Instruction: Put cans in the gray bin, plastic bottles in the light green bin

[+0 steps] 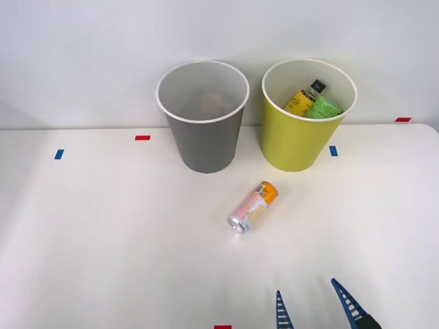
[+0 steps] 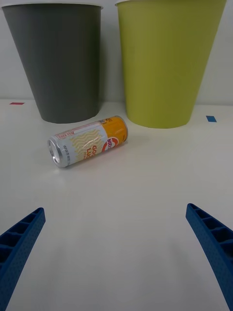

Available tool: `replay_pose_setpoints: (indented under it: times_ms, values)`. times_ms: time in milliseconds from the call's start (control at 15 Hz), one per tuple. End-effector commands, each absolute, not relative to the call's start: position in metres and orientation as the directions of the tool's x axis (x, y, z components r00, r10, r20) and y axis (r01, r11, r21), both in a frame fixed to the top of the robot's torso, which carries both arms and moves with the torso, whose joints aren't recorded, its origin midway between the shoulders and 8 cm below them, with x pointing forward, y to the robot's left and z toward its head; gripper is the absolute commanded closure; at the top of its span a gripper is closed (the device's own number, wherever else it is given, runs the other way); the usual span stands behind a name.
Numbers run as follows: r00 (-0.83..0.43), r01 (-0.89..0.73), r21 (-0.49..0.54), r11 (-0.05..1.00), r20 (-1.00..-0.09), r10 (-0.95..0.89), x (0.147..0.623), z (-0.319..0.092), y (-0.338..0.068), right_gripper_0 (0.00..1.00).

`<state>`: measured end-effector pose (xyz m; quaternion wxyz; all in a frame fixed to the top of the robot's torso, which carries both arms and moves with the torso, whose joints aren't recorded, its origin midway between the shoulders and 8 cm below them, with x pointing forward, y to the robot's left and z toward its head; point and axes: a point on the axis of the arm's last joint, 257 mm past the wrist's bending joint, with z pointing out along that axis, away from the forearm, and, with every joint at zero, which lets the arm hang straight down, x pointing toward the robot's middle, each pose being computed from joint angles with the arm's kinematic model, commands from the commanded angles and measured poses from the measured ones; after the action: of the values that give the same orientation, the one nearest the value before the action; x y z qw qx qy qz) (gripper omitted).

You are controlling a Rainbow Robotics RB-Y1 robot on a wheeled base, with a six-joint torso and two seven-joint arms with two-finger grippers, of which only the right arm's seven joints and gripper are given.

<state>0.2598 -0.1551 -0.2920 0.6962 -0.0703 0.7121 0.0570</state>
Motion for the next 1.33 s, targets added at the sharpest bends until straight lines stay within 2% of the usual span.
replay_pose_setpoints:
  times_ms: [67, 1333]
  values:
    - [-0.021, -0.179, -0.017, 0.984, -1.0, -0.021, 0.2598, -0.292, -0.1552, 0.0]
    - [-0.021, -0.179, -0.017, 0.984, -1.0, -0.021, 0.2598, -0.292, -0.1552, 0.0]
